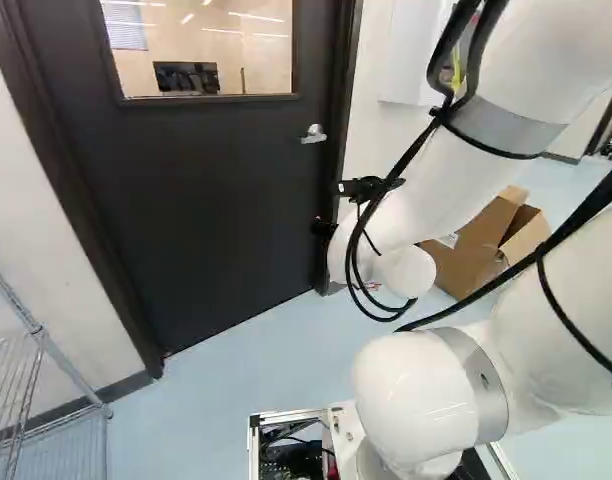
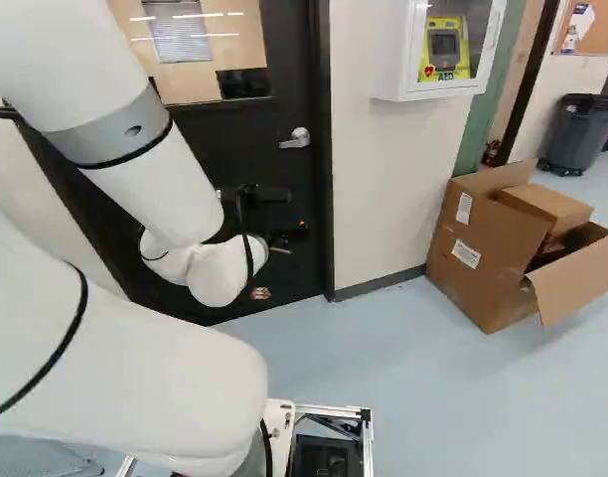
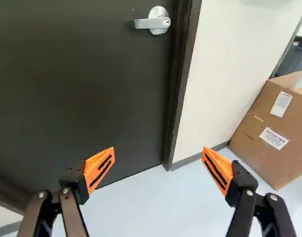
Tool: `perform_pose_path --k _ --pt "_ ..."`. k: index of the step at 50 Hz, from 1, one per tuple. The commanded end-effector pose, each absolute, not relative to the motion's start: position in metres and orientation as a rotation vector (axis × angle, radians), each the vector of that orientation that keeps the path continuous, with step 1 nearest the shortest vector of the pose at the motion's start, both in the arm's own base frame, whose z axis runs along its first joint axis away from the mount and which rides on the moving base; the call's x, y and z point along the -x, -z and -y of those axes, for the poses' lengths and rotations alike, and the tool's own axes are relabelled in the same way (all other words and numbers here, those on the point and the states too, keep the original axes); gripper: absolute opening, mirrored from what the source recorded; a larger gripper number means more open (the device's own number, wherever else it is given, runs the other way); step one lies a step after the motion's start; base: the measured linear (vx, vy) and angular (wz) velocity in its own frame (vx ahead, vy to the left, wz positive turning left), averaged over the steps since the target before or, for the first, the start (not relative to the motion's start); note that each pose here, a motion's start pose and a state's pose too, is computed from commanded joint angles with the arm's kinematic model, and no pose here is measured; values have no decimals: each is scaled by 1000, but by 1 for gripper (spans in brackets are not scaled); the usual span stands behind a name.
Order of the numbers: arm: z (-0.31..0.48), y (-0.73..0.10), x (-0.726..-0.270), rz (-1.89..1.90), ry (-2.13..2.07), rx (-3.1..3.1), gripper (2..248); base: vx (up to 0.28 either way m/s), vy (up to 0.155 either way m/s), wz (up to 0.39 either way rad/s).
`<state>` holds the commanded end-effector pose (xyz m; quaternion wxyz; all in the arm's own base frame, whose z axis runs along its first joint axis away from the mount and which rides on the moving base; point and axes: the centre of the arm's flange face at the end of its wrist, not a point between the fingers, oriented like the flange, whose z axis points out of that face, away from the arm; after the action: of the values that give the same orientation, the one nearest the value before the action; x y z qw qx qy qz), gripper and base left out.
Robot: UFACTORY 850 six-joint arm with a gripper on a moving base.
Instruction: Open the door and move inside
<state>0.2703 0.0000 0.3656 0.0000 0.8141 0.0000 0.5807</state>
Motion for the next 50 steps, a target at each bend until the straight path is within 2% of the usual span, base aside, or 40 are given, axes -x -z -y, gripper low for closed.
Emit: perform_pose_path --k 26,50 --pt "0 -366 -270 0 -1824 -2558 247 159 122 -49" --pt "0 -366 -275 0 -1824 -2558 247 27 13 0"
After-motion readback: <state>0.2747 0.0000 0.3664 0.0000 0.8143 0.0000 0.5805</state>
